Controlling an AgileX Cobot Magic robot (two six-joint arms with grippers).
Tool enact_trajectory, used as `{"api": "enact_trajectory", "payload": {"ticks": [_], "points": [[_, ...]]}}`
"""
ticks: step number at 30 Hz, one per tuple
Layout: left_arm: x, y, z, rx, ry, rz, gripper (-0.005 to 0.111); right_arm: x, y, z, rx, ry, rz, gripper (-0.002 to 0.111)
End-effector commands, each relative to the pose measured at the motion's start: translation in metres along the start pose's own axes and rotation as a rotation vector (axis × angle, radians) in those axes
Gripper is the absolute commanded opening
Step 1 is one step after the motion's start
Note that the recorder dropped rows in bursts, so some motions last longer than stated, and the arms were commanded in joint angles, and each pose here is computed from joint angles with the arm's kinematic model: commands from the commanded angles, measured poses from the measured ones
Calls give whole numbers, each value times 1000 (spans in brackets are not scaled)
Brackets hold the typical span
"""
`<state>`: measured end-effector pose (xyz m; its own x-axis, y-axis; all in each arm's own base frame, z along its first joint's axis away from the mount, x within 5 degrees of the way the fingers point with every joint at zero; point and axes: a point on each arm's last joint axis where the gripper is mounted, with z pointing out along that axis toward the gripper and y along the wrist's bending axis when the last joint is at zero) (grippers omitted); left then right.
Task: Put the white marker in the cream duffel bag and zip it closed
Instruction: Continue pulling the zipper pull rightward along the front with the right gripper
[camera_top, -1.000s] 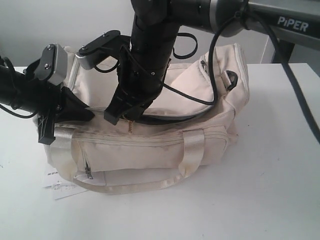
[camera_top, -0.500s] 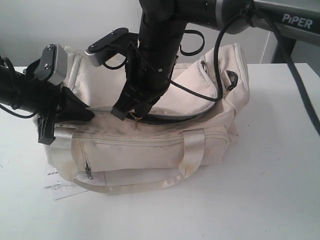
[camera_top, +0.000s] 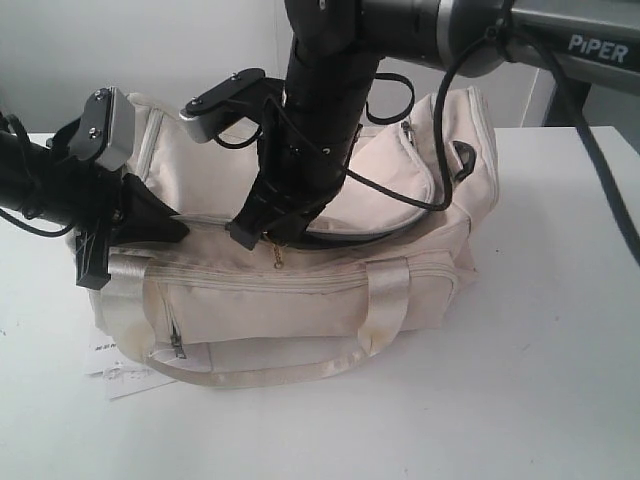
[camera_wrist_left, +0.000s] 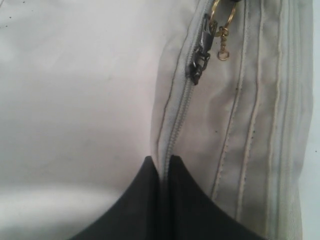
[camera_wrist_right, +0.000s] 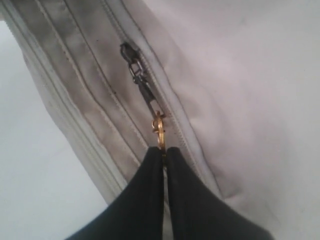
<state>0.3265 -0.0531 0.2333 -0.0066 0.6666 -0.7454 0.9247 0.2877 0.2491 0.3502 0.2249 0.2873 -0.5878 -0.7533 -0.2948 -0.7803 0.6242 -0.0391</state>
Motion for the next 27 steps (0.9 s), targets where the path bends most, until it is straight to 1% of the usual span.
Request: {"api": "enact_trajectory", "payload": {"ticks": [1,10,27], "points": [[0,-4,2,21,-6,71,0,9,-11,-13,29,11,18,0],[0,-4,2,17,-5,56,0,17,-15,-12,22,27,36,0],[0,-3,2,14,-3,53,0,22,-15,-10,22,44,37,0]]}}
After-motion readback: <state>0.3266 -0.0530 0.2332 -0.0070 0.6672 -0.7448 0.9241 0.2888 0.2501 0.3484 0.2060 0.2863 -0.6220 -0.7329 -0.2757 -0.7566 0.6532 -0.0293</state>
